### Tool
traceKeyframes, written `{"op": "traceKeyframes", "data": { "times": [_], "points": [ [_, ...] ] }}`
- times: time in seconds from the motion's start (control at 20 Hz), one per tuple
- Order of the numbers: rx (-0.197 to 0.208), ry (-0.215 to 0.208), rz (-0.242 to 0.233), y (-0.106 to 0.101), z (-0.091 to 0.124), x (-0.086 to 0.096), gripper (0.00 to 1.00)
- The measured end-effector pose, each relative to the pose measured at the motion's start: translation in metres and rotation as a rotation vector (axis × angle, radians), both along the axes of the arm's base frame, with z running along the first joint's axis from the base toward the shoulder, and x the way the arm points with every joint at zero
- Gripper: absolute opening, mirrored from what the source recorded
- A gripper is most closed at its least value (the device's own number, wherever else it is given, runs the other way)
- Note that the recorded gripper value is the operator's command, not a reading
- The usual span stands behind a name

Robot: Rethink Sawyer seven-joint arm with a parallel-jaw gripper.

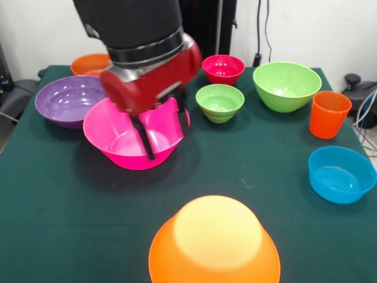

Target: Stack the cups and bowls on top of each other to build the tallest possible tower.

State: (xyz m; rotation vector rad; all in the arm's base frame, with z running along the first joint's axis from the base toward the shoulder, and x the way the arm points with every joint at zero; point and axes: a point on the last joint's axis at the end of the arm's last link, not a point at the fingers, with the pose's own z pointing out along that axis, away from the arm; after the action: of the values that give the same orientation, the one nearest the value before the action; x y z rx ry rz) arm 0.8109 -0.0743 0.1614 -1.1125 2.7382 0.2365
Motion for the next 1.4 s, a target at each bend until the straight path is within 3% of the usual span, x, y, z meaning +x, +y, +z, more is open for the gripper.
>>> {"op": "traceKeyframes", "data": {
  "times": [0.05, 0.1, 0.15, 0.2, 0.3, 0.4, 0.5, 0.7, 0.8, 0.95, 1.15, 1.4],
  "points": [
    [0.012, 0.001, -0.013, 0.002, -0.004, -0.004, 1.0],
    [-0.013, 0.019, -0.025, 0.0, -0.008, -0.009, 1.0],
    [0.002, 0.022, -0.053, 0.001, -0.013, -0.015, 1.0],
    [-0.02, 0.038, -0.066, 0.0, -0.016, -0.019, 1.0],
    [-0.012, 0.049, -0.085, 0.0, -0.02, -0.024, 1.0],
    [0.002, 0.06, -0.092, 0.001, -0.022, -0.027, 1.0],
    [-0.011, 0.077, -0.102, 0.0, -0.029, -0.032, 1.0],
    [-0.022, 0.072, -0.102, -0.001, -0.036, -0.034, 1.0],
    [-0.011, 0.066, -0.101, 0.0, -0.037, -0.034, 1.0],
    [0.038, 0.057, -0.106, 0.003, -0.037, -0.034, 1.0],
    [0.026, 0.062, -0.109, 0.001, -0.043, -0.036, 1.0],
    [0.077, 0.078, -0.124, 0.004, -0.055, -0.04, 1.0]
  ]
}}
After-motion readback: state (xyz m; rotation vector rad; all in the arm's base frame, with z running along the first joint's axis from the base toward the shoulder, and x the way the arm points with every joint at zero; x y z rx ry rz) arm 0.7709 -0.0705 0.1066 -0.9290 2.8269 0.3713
